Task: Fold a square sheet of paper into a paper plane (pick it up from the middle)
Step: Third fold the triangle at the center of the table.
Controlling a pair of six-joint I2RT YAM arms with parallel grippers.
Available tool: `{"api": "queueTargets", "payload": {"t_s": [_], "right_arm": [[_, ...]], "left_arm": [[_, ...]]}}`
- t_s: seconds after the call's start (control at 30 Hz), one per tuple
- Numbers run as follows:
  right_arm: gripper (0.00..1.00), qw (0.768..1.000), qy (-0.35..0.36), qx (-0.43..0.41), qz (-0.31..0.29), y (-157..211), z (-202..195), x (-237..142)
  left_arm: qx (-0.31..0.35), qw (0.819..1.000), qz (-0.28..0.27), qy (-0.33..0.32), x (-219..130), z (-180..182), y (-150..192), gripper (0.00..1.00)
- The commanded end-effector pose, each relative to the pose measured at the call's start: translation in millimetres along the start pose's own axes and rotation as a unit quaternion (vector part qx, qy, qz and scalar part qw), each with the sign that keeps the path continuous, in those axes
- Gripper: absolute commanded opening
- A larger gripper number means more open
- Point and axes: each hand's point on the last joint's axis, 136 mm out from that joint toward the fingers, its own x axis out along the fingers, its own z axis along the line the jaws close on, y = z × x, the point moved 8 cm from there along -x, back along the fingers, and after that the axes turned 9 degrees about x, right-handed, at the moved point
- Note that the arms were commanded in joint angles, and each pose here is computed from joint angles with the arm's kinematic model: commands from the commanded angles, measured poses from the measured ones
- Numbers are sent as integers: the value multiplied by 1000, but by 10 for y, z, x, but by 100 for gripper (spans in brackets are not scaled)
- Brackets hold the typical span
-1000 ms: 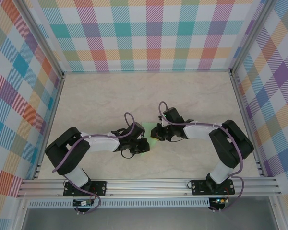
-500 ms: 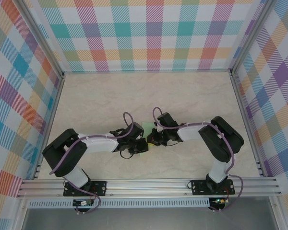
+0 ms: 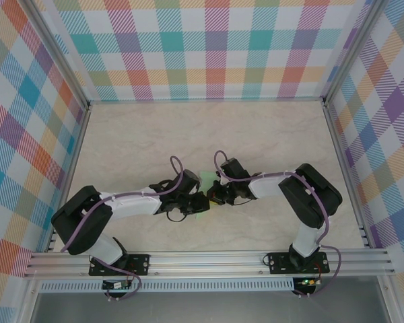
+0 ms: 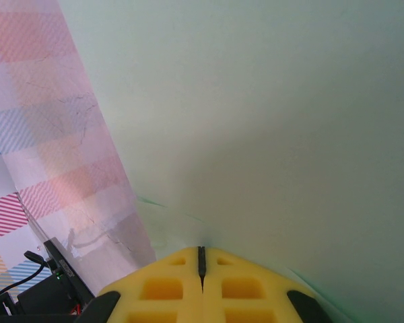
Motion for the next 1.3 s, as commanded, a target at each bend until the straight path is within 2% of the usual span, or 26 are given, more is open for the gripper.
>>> {"api": "queueTargets", "payload": {"t_s": [0.0,0.2,0.43,0.77,1.27], "right_arm": [[4,998,56,16,-12,16,-247,55],[4,998,60,18,-9,31,-283,66],[4,997,71,19,-11,43,-327,61],[4,996,89,20,-8,35,-383,92],[4,996,91,17,-10,36,-366,73]], "left_arm": [[-14,1000,17,-3,130,90,99,16],[-38,998,23,-37,237,290,203,16],[-61,996,29,-63,148,457,368,16],[-70,995,43,-62,33,521,510,16],[-104,988,48,-107,-167,643,649,19]]}}
